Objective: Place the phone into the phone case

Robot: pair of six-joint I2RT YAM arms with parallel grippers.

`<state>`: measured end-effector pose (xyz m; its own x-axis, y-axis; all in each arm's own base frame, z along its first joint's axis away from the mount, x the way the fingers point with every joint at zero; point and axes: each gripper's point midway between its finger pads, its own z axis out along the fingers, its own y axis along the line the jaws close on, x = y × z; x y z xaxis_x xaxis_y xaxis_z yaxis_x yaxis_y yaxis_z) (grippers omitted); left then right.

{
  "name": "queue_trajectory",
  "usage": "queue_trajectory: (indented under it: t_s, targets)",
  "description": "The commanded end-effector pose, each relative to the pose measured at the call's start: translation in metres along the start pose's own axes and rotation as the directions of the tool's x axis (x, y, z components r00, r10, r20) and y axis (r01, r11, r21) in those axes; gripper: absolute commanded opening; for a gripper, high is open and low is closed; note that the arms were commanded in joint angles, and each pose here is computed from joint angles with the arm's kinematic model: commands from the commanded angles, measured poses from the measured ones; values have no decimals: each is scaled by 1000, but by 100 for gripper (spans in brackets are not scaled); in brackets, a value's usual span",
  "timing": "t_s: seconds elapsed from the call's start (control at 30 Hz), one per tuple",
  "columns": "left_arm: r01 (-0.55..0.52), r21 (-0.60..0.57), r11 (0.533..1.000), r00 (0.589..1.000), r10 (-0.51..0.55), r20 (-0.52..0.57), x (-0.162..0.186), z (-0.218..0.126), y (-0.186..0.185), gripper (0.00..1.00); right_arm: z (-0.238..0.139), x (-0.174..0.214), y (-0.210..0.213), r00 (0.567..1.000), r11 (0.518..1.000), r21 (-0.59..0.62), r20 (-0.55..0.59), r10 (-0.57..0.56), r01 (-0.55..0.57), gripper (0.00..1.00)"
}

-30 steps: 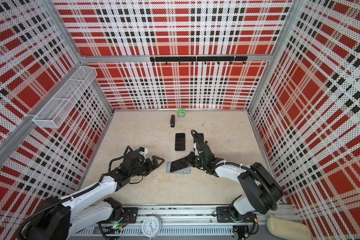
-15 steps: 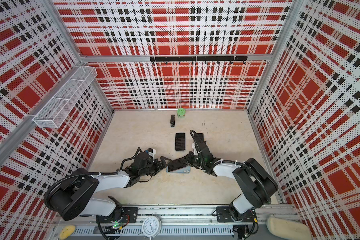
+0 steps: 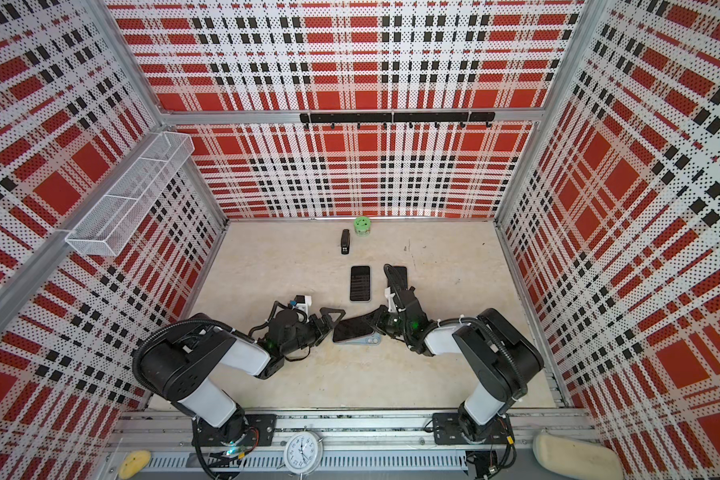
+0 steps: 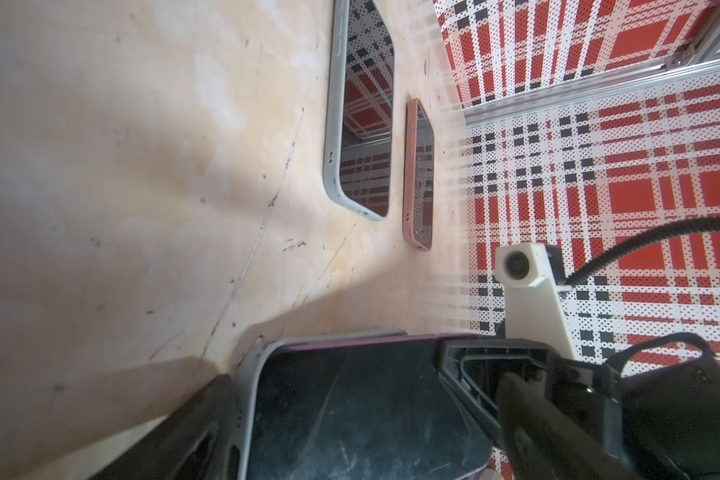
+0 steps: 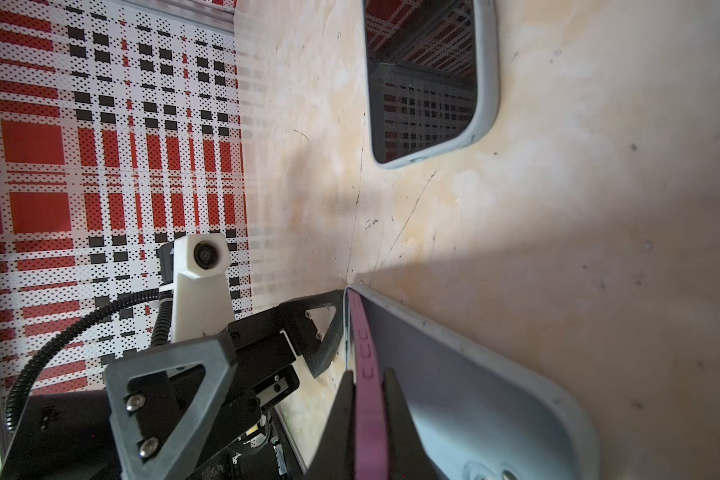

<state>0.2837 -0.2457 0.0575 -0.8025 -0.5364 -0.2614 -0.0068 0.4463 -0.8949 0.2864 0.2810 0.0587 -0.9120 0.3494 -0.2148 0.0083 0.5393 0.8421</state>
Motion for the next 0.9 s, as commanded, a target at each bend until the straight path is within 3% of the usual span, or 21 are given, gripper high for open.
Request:
queue_trajectory:
  t_s: [0.0,0.07,0.27,0.6,0.87]
  targets:
    - [54,-3,999,993,-54,-106,26,3,5,100,-1,26,-70,999,967,254,-38,25,-15,13]
    - [55,-6,998,993,-56,-107,26,4,6,100,-5,23,-69,999,961,277,-33,-3,12,22]
    - [49,-18,999,993,-51,-103,26,7,12,100,-27,2,-57,991,918,375,-9,-137,130,30]
    - [46,-11,999,994,-47,-98,27,13,19,100,-45,-10,-50,976,873,445,-3,-219,197,67]
    - [-3,-78,997,993,-7,-117,27,13,25,99,-70,-20,-48,964,834,512,40,-264,206,78]
